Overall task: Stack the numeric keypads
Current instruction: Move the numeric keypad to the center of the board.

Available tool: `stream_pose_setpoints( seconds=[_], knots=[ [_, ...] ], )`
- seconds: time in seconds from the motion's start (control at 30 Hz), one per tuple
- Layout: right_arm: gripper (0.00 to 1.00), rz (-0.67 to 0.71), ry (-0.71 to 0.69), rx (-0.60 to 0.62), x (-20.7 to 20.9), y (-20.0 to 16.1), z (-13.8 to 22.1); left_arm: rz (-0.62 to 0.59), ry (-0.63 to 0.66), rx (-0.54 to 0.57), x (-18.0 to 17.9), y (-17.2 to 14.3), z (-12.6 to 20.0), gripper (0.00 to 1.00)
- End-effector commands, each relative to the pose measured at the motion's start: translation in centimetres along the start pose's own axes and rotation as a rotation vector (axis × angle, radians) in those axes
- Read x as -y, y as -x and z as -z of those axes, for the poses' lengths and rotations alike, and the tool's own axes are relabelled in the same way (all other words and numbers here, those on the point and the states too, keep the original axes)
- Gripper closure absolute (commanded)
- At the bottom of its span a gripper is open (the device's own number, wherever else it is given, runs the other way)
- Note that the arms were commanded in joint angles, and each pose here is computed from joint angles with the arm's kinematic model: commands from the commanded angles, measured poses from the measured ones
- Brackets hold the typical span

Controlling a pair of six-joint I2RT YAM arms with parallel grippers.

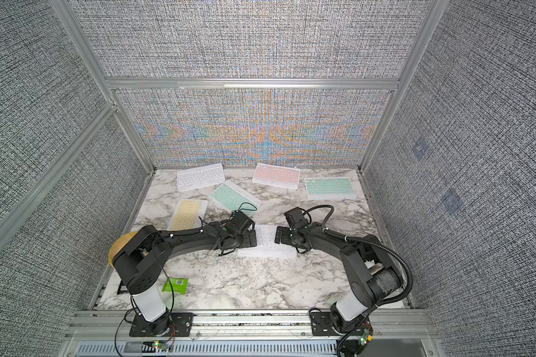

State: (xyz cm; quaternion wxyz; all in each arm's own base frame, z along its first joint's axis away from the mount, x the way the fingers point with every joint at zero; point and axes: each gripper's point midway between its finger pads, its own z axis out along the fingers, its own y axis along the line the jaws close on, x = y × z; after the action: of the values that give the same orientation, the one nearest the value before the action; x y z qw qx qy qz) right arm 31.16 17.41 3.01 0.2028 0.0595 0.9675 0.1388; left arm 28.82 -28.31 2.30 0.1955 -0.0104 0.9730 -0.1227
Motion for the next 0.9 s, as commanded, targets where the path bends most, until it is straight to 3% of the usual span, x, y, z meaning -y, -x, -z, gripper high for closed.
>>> stream_pose_setpoints(
  seconds=[0.0,0.4,0.7,0.87],
  knots=[
    [0.01,-0.014,0.031,-0.111,-0.5,-3.3,-0.7,0.011,-0.074,-0.080,1.0,-1.9,-0.6,0.01],
    [0.01,0.037,0.060,-0.186,-2.3,-10.0,1.2,0.104,-0.153,-0.109,0.2,-6.4,1.4,0.01],
    [0.01,0.035,0.059,-0.135,-1.2,-11.6,3.1,0.141,-0.063,-0.084,-2.2,-10.2,3.9,0.01],
    [0.01,0.032,0.069,-0.132,-0.8,-12.2,3.6,0.192,-0.030,-0.046,-3.8,-10.8,4.6,0.01]
  ],
)
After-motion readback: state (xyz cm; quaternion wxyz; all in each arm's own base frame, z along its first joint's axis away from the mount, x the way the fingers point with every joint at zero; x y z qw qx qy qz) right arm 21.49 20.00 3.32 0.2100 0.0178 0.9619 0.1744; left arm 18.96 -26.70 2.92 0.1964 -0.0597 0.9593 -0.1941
